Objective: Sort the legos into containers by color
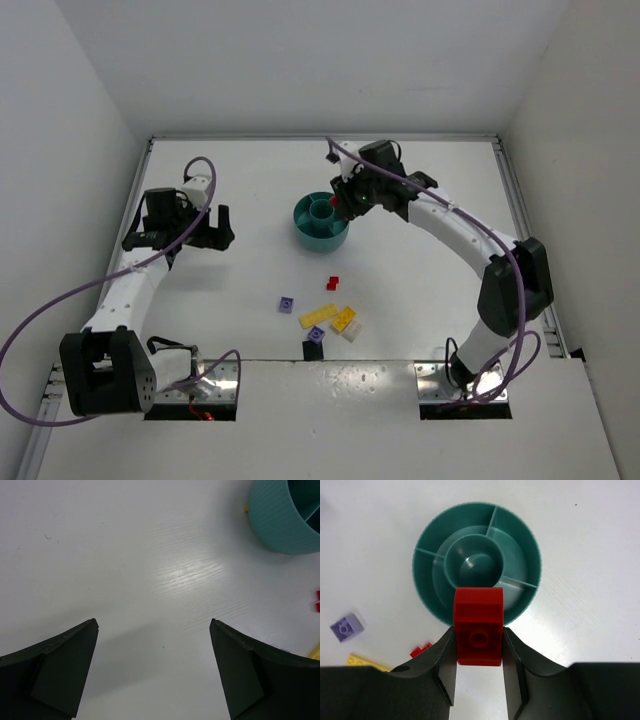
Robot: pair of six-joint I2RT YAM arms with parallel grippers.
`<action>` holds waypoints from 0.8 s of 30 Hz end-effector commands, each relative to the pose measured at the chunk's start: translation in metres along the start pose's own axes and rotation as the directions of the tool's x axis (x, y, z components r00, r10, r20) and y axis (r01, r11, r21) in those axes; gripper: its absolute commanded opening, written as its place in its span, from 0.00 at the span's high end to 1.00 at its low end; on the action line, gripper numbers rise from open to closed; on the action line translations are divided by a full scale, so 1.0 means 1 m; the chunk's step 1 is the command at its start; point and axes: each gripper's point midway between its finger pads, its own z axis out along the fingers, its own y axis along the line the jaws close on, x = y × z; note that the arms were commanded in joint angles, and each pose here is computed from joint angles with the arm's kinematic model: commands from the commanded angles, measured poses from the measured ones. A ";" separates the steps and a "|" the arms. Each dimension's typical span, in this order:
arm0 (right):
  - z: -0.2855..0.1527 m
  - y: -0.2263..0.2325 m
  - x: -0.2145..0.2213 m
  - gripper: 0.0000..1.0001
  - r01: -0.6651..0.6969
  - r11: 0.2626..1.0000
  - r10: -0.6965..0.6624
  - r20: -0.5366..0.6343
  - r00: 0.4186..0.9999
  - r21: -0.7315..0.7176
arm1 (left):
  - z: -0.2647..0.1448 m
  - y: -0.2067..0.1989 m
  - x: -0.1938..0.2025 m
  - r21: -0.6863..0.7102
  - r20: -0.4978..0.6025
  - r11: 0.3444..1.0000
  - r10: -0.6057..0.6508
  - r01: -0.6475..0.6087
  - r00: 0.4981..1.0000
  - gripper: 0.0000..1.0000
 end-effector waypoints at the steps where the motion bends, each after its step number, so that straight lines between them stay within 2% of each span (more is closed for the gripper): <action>1: -0.002 -0.005 -0.033 1.00 -0.066 0.995 0.076 0.133 0.988 -0.079 | -0.006 -0.002 -0.020 0.017 0.081 1.000 0.008 -0.009 0.997 0.00; 3: 0.002 -0.015 -0.034 1.00 -0.141 0.984 0.156 0.147 0.977 -0.107 | -0.006 -0.002 -0.020 0.017 0.081 1.000 0.008 -0.010 0.997 0.00; 7: 0.005 -0.005 -0.034 1.00 -0.239 0.941 0.277 0.140 0.951 -0.238 | -0.004 -0.003 -0.021 0.026 0.082 1.000 -0.001 -0.001 0.997 0.00; 11: 0.015 0.005 -0.019 1.00 -0.381 0.846 0.437 0.074 0.897 -0.374 | -0.003 -0.004 -0.025 0.033 0.101 0.999 -0.003 0.000 0.995 0.00; 14: 0.020 0.018 -0.011 0.98 -0.409 0.786 0.478 0.036 0.878 -0.463 | -0.002 -0.005 -0.021 0.036 0.092 0.999 -0.016 0.012 0.996 0.00; 24: 0.026 0.007 0.008 0.96 -0.501 0.740 0.561 0.000 0.828 -0.450 | -0.002 -0.007 -0.022 0.045 0.093 0.999 -0.016 0.012 0.996 0.00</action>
